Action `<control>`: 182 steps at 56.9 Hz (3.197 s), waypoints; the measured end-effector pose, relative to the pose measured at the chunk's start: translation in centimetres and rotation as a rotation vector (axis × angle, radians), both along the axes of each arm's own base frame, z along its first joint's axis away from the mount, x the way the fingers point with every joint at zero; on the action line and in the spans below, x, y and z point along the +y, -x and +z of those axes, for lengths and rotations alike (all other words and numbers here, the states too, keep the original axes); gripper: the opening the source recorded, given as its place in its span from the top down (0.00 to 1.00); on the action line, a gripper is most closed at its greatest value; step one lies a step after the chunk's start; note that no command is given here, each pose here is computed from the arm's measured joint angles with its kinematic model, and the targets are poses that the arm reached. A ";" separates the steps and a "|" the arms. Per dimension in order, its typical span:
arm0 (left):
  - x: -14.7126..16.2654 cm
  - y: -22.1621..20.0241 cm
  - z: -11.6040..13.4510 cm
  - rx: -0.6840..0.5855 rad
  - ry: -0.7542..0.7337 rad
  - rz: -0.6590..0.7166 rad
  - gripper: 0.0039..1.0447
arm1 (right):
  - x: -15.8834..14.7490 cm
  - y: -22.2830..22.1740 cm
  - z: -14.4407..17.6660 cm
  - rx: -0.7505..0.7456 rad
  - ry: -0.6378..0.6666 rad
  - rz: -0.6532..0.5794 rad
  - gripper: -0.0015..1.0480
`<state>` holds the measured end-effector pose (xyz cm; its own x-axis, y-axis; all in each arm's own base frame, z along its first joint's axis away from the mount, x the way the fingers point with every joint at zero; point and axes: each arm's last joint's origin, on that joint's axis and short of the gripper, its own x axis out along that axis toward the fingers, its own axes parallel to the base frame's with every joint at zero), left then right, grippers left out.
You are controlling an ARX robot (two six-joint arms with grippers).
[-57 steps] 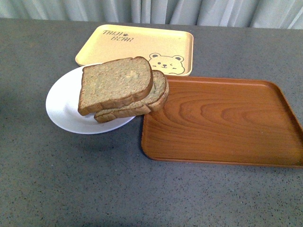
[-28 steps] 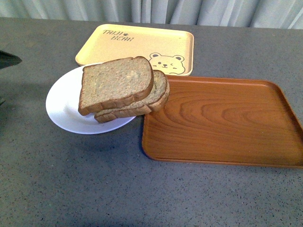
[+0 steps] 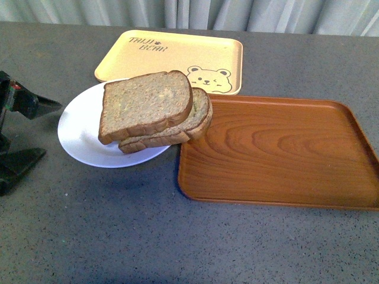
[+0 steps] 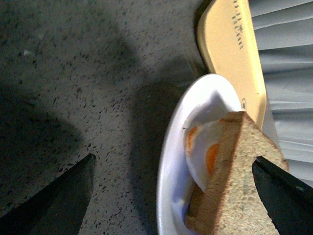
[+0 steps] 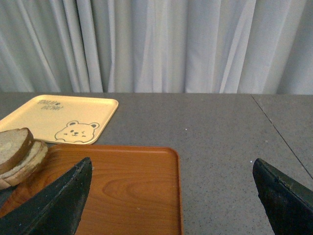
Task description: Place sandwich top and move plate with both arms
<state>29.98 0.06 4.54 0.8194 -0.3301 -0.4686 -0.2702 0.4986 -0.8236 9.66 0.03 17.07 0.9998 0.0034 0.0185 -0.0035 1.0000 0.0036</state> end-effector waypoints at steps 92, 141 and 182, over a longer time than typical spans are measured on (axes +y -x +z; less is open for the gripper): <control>-3.2 0.1 0.3 0.059 0.188 -0.004 0.98 | 0.0 0.0 0.0 0.000 0.000 0.000 0.09; -12.5 -17.7 1.7 0.049 0.064 -0.202 0.98 | 0.0 0.0 0.0 0.000 0.000 0.000 0.09; -4.5 -12.4 4.3 -0.168 -0.013 -0.183 0.09 | 0.0 0.0 0.0 0.000 0.000 0.000 0.09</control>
